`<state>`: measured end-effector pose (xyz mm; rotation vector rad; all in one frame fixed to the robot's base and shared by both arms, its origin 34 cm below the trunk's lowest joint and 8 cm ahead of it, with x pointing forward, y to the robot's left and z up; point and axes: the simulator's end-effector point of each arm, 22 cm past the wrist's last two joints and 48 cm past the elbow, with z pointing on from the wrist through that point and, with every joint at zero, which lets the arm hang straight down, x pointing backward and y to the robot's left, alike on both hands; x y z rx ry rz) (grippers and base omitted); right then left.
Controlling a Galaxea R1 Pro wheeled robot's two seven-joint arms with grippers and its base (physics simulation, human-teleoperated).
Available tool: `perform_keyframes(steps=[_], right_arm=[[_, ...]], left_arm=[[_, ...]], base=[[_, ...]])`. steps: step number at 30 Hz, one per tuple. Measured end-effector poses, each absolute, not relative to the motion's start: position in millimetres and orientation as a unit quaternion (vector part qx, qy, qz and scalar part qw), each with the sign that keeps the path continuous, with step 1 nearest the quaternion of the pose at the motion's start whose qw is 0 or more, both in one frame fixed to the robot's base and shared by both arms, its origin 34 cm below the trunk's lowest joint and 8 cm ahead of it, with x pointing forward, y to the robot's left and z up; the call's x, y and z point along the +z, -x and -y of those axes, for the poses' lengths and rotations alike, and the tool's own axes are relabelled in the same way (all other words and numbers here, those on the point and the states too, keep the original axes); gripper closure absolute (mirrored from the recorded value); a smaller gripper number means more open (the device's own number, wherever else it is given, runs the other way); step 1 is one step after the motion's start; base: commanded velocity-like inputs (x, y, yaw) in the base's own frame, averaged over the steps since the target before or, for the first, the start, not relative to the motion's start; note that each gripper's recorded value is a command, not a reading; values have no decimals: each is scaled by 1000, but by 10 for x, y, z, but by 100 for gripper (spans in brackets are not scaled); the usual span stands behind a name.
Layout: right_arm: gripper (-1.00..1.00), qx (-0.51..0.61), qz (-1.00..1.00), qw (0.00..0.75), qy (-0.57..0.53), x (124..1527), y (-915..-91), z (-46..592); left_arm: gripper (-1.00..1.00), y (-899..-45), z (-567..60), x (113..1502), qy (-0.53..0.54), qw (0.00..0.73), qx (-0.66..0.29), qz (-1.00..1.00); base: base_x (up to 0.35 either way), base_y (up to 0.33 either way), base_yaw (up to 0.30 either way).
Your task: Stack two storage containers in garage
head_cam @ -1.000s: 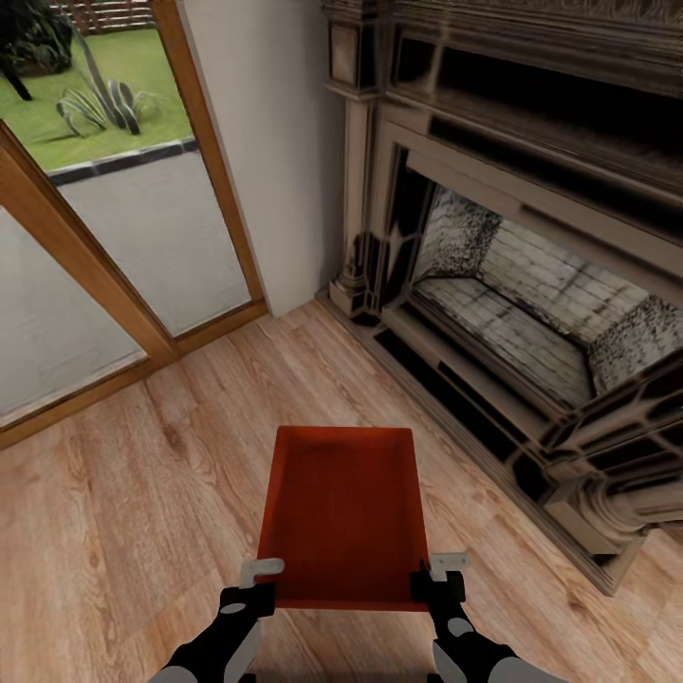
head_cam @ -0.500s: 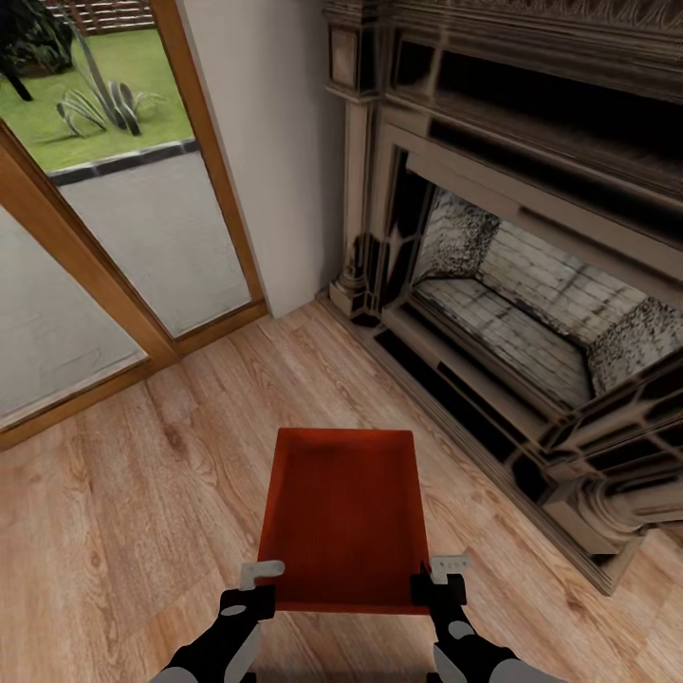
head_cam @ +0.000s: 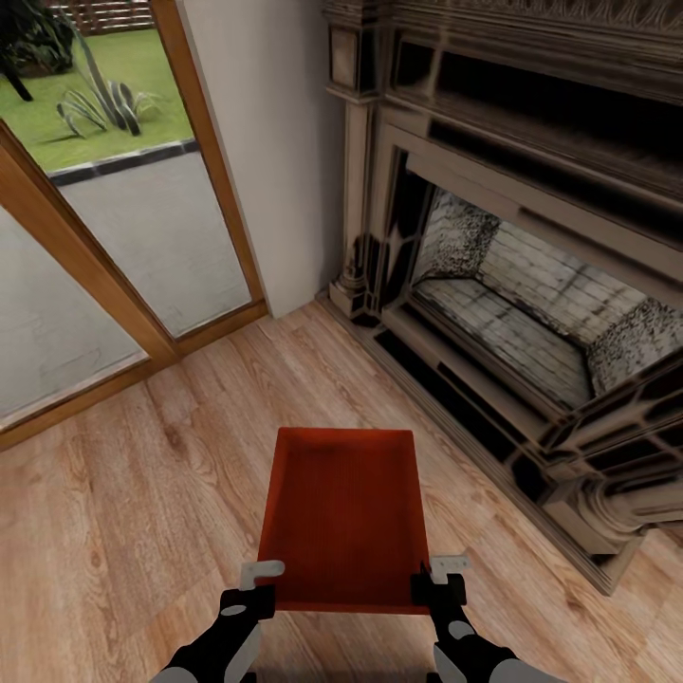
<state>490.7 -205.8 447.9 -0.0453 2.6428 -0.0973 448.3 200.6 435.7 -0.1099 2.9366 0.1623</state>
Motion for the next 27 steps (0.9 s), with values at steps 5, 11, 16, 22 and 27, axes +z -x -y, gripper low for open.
perform_keyframes(steps=[5,11,16,22,27], right_arm=[[100,-36,-969,245,16,4553,-4901,2059],[100,-37,-968,246,16,4613,-4886,2059],[100,-39,-968,248,12,4619,-4865,2070],[100,-39,-967,253,12,4651,-4901,2071],[100,-39,-966,256,11,4676,-4926,2072]], left_arm=[[100,-4478,-2005,4432,37,99,55,-993],[100,-4476,-2007,4490,36,99,55,-993],[100,-4486,-1999,4496,33,100,55,-993],[100,-4526,-1998,4523,33,106,55,-992],[100,-4557,-1997,4546,33,109,55,-992]], base=[[0,0,0],[0,0,0],[0,0,0],[0,0,-11],[0,0,-58]])
